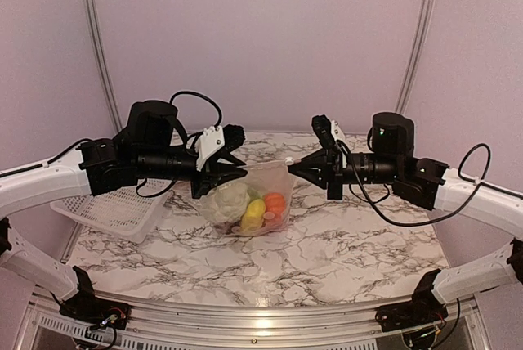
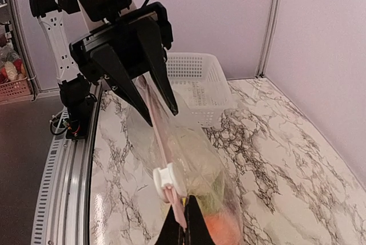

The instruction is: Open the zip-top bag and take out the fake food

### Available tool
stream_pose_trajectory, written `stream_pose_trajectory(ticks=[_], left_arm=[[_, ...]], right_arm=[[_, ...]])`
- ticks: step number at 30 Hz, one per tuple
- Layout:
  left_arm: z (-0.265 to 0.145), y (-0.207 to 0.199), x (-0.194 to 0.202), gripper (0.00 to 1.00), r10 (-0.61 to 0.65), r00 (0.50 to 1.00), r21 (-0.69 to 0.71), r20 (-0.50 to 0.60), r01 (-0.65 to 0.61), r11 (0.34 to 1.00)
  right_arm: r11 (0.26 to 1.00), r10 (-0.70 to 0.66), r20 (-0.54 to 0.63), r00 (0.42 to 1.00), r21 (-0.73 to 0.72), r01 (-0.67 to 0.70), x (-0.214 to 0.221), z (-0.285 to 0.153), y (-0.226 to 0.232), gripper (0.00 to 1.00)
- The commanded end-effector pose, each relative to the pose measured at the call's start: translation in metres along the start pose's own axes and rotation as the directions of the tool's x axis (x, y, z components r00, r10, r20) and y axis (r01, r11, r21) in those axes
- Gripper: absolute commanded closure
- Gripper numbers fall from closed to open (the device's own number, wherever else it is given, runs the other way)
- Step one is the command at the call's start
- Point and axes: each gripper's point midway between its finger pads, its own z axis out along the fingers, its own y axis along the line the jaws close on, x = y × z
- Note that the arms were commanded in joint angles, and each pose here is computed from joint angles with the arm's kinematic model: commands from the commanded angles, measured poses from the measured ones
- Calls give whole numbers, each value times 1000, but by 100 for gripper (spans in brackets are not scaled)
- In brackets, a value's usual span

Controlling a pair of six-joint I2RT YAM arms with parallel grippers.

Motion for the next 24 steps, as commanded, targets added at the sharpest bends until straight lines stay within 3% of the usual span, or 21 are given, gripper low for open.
stream_pose_trajectory(ticks=[1, 3, 6, 11, 15, 22, 24], left_arm=[[2, 5, -30, 66, -69, 994, 24, 82, 68, 997], [6, 0, -45, 54, -86, 990, 50, 111, 81, 995], [16, -7, -63, 49, -80, 986, 52, 147, 73, 996], [39, -15, -71, 50, -54, 990, 48, 133, 47, 998], [50, -16, -74, 59, -47, 990, 42, 133, 42, 998], [53, -11, -69, 88, -47, 993, 15, 110, 45, 999], [50, -10, -66, 93, -48, 993, 3, 105, 48, 999]], right_arm=[[1000, -1, 40, 999, 1, 1, -24, -1, 1, 100], [1000, 1, 42, 999, 2, -1, -25, 0, 2, 100], [1000, 6, 43, 999, 1, -6, -26, 2, 3, 100], [1000, 20, 44, 999, 0, -20, -24, 6, 3, 100], [1000, 22, 48, 999, 4, -22, -25, 4, 4, 100], [1000, 21, 53, 998, 17, -22, -24, 0, 5, 100], [999, 22, 54, 998, 34, -24, -23, -1, 3, 100]])
